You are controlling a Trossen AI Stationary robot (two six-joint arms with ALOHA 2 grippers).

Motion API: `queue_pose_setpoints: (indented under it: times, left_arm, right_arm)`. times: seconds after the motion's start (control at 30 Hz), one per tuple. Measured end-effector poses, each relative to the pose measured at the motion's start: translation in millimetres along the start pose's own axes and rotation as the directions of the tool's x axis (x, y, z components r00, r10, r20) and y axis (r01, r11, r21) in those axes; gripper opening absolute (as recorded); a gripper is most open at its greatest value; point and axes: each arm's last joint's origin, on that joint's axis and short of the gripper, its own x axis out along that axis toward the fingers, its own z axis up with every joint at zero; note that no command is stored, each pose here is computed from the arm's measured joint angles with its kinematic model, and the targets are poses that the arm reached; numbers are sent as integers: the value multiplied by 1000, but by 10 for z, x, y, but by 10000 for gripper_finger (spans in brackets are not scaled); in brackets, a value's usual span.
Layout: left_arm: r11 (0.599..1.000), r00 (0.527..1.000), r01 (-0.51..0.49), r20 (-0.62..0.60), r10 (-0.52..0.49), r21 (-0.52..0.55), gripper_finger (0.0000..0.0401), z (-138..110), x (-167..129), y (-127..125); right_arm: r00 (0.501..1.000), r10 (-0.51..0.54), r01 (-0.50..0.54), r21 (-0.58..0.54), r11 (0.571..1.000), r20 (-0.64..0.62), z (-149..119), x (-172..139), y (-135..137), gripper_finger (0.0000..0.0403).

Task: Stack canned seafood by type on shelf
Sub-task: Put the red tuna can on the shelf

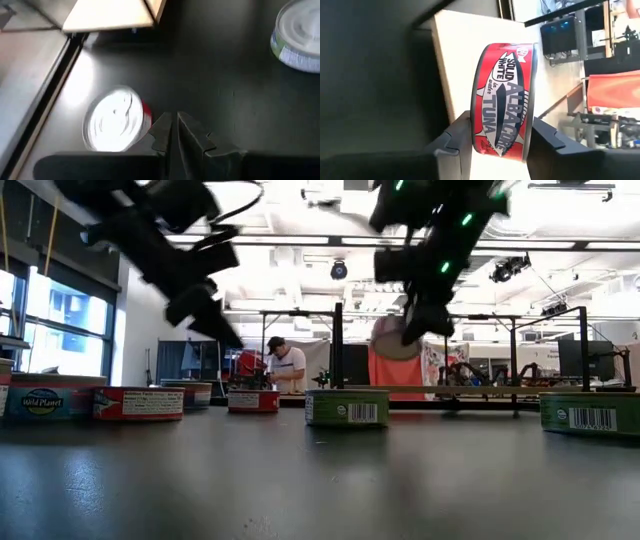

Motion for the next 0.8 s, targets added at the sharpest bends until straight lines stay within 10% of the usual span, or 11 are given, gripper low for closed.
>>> queue_pose_setpoints:
  times: [0.37,0.8]
  left_arm:
    - [989,994,28,109,-12,-142,19,-396,-131,-73]
    - [989,990,39,137,-20,-143,19,-372,-158,-97]
  right_arm:
    - [999,24,-18,-124,992,48,51,843,-272,113]
    - [995,84,-80,-57,995,58,26,886,-450,246]
